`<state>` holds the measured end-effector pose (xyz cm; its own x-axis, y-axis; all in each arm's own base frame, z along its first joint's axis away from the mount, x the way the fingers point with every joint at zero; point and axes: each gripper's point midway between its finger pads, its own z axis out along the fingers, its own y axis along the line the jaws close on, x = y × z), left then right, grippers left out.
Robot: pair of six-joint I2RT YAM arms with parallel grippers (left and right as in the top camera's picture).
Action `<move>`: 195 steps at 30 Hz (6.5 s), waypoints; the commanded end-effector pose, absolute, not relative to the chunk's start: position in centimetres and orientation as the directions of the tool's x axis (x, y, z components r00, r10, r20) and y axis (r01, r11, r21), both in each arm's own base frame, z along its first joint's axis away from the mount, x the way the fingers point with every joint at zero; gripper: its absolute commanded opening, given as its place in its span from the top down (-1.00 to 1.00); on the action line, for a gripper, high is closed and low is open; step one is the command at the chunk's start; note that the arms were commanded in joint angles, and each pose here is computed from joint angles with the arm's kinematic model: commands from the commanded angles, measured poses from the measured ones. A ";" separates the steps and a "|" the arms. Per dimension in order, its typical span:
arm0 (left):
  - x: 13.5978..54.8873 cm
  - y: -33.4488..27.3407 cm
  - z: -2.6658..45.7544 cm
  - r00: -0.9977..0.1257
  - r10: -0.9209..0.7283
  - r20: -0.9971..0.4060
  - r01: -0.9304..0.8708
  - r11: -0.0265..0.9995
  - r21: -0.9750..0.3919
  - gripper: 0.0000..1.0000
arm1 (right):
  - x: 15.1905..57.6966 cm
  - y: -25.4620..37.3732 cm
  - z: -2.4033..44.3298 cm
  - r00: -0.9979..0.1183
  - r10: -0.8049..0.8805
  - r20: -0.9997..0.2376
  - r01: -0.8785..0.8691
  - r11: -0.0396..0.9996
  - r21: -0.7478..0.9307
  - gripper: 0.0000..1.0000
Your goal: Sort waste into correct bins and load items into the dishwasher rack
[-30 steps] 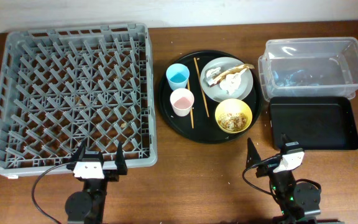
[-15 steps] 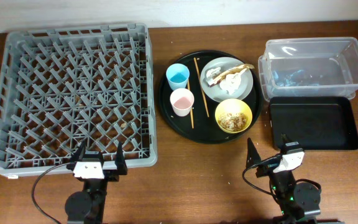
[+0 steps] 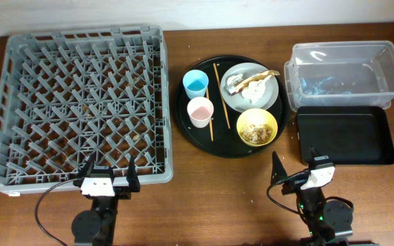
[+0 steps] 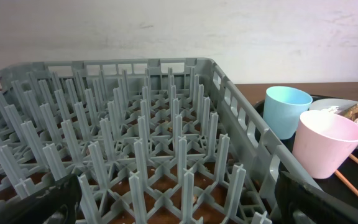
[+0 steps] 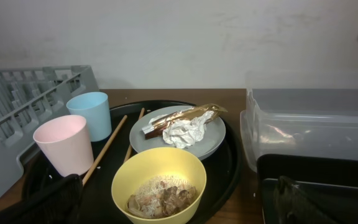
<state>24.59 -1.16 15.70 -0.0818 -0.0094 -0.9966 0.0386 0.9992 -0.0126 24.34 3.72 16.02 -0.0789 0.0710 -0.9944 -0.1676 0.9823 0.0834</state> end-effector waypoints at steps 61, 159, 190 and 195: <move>24.6 -1.3 15.6 -0.081 -0.001 -0.997 0.050 0.999 -0.005 -0.99 | 52.9 8.3 6.2 -0.749 0.522 -0.407 0.507 0.848 0.155 -0.92; 24.6 -1.3 15.6 -0.081 -0.001 -0.997 0.050 0.999 -0.005 -0.98 | 35.3 14.5 2.7 -0.985 -0.160 -0.066 -0.158 0.987 -0.026 0.92; 24.6 -1.3 15.6 -0.081 -0.001 -0.997 0.050 0.999 -0.005 -0.99 | 32.2 -4.4 16.3 -0.878 0.385 -0.284 0.061 0.679 0.731 0.92; 24.6 -1.3 15.6 -0.081 -0.001 -0.997 0.049 0.999 -0.005 -0.99 | 32.4 -6.1 15.5 -0.818 0.458 -0.347 -0.012 0.590 0.808 0.92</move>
